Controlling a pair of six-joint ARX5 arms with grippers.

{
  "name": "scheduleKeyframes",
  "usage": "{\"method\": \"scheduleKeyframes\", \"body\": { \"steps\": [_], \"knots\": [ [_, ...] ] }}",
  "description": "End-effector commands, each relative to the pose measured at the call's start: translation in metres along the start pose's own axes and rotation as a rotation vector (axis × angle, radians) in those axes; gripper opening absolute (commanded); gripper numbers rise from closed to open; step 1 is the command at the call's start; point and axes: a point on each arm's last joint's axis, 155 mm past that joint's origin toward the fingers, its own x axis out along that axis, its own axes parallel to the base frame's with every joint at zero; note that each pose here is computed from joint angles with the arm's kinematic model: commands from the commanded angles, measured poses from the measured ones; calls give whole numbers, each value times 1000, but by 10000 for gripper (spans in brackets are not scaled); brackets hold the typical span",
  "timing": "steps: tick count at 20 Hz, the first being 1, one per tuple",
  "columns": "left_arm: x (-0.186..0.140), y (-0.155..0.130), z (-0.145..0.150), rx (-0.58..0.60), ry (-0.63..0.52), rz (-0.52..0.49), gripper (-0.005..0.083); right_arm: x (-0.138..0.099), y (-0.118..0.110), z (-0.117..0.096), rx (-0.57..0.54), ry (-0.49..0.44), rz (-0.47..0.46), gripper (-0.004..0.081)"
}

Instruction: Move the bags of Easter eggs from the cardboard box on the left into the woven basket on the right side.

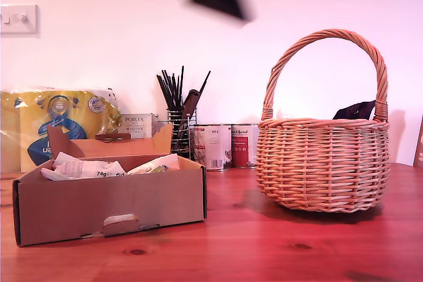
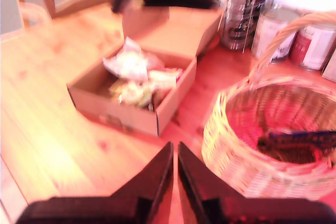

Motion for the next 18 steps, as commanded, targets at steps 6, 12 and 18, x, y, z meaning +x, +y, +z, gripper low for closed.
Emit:
{"method": "scheduleKeyframes", "body": {
  "steps": [6,12,18],
  "knots": [
    [-52,4,-111,-67,104,-4,-20,8,-2,-3,-8,32,8,-13],
    [-97,54,-163,-70,190,117,77,8,-3,-3,-26,31,8,-13],
    [-93,68,-184,100,260,124,792,13,-2,-2,-27,31,20,-13]
  ]
}}
